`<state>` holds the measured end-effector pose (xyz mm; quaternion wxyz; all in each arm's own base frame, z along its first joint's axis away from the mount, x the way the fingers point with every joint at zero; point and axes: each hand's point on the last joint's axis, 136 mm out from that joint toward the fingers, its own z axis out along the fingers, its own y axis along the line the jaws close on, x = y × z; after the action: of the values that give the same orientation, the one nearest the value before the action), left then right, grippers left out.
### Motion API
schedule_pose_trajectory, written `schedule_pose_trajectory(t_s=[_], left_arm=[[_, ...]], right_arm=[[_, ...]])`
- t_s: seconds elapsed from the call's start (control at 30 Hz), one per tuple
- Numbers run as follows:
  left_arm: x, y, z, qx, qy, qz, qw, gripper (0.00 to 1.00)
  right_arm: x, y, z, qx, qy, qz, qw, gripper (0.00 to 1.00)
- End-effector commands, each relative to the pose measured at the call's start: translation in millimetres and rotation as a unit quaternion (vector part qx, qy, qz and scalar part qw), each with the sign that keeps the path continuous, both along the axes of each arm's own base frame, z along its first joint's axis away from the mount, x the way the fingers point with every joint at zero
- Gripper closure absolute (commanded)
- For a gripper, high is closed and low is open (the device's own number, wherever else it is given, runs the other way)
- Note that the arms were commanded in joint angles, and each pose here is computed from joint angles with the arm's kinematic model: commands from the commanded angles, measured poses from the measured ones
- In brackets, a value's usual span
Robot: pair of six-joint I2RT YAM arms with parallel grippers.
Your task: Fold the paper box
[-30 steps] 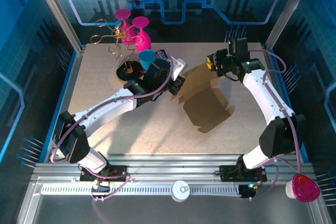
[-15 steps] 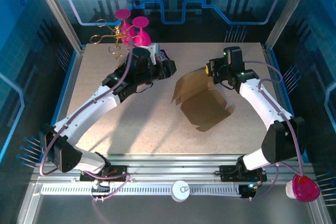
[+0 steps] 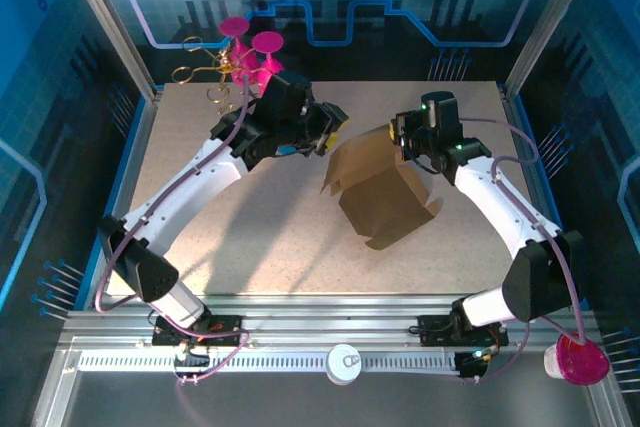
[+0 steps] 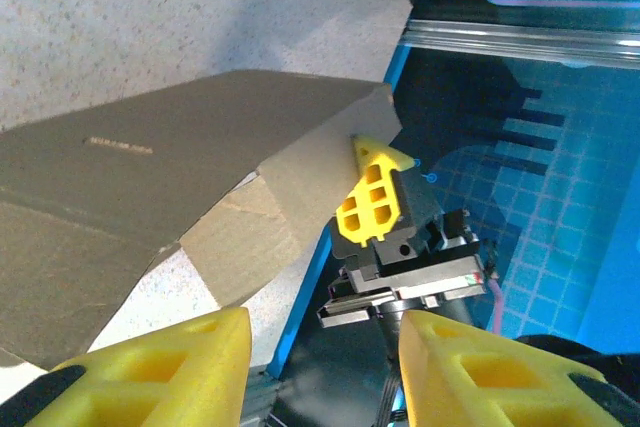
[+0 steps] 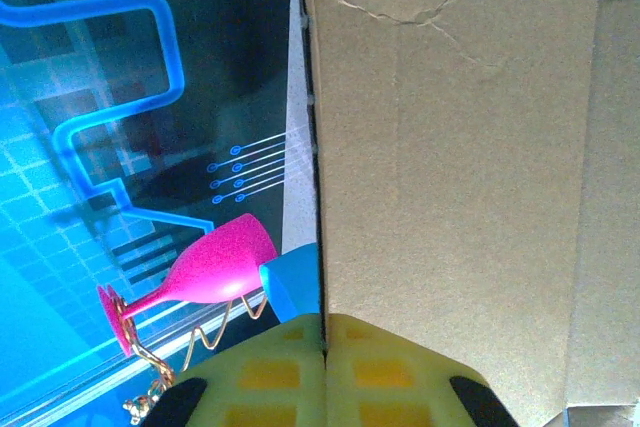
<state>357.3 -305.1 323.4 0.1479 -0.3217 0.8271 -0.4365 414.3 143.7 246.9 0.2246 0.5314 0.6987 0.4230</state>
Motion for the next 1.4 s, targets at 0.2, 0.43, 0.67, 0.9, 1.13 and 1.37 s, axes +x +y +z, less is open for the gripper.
schedule_pose_trajectory(t_s=[0.2, 0.43, 0.67, 0.9, 1.13, 1.37], left_arm=[[-9.6, -11.9, -8.1, 0.001, 0.053, 0.013, 0.998, 0.55], [-11.1, -20.9, -10.4, 0.006, 0.059, 0.005, 0.998, 0.55], [-1.8, -25.1, -20.9, 0.03, 0.058, 0.0, 0.998, 0.54], [8.1, -31.4, -30.2, 0.045, 0.056, -0.005, 0.997, 0.5], [20.6, -34.6, -34.2, 0.054, 0.047, 0.002, 0.997, 0.56], [29.3, -30.8, -33.2, 0.052, 0.032, 0.015, 0.998, 0.87]], right_arm=[[-6.7, 2.0, 13.4, -0.009, -0.024, 0.0, 1.0, 1.0], [-6.7, 3.5, 15.4, -0.01, -0.027, 0.003, 1.0, 1.0], [-8.3, 6.5, 19.3, -0.007, -0.031, 0.004, 0.999, 1.0], [-14.0, 8.2, 25.6, -0.004, -0.035, 0.004, 0.999, 1.0], [-20.4, 10.4, 33.3, -0.001, -0.039, 0.008, 0.999, 1.0], [-25.1, 9.0, 34.2, 0.001, -0.038, 0.003, 0.999, 1.0]])
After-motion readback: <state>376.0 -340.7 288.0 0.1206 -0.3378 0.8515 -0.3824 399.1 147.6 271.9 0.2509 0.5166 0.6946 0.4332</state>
